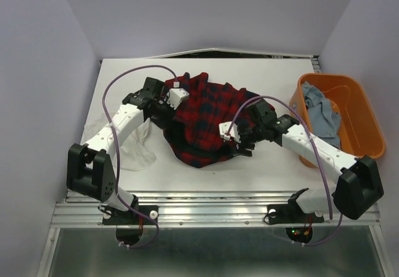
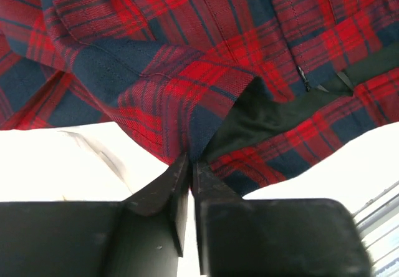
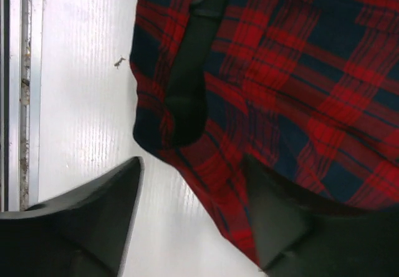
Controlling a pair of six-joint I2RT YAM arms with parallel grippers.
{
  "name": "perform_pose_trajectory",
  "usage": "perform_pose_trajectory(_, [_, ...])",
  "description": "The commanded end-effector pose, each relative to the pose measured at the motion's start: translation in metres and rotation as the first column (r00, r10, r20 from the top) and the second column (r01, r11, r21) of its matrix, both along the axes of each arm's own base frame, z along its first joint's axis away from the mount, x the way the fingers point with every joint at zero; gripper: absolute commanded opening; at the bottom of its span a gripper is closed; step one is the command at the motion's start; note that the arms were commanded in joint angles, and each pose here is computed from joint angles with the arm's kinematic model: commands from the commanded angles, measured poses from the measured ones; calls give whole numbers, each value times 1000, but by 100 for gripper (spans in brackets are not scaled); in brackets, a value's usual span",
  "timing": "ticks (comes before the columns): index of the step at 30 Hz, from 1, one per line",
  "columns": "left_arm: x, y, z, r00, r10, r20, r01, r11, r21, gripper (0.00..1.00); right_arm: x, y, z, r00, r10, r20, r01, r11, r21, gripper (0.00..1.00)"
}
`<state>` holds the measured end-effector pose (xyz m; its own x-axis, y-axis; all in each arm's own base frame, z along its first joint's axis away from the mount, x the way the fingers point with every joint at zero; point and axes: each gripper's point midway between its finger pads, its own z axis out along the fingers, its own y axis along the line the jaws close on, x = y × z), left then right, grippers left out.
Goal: Fold and stack the skirts
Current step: Flatten the skirt out
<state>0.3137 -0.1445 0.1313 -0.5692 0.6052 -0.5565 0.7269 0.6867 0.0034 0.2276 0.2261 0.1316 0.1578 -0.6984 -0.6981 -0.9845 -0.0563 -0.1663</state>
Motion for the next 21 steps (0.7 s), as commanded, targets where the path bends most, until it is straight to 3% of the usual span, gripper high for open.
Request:
perform_pose_trajectory(1, [1,-3,17,1000,-30,3,30,999,-23,25,5,18,3,990,88,108,-90,996,14,51])
perform_pose_trajectory(2, [2,-2,21,999,-37,15,38,999,-23,29,-1,19,1,990,105,99,-106,994,6,41])
perform_pose_trajectory(3, [2,1,30,999,-45,28,45,999,-26,41,-1,17,-1,990,101,96,-101,995,-2,15])
perform_pose_trajectory(4, [5,8,35,998,-39,43,40,999,-22,48,-1,15,-3,991,97,94,-96,995,-12,2])
perform_pose_trajectory(5, [10,14,45,995,-61,82,61,998,-6,57,1,11,-3,991,76,107,-73,997,-29,1])
perform_pose_trajectory(8, [5,38,64,984,-121,131,118,993,31,64,4,4,8,990,23,139,-20,999,-26,1])
perform_pose_trajectory(10, [-4,51,72,948,-251,194,231,965,123,69,5,3,17,989,-17,144,19,1000,-11,1])
perform_pose_trajectory(11, [-15,57,57,936,-302,178,275,947,164,80,7,3,25,987,-37,154,37,999,5,1])
perform_pose_trajectory(12, [-13,64,64,889,-383,253,321,912,255,81,8,4,30,987,-54,154,52,998,17,1])
perform_pose_trajectory(16, [-19,76,32,769,-567,294,423,797,431,82,19,6,44,979,-101,179,97,995,36,1])
perform_pose_trajectory(21, [-15,56,9,648,-667,367,502,737,453,83,32,12,80,962,-173,210,154,983,101,1])
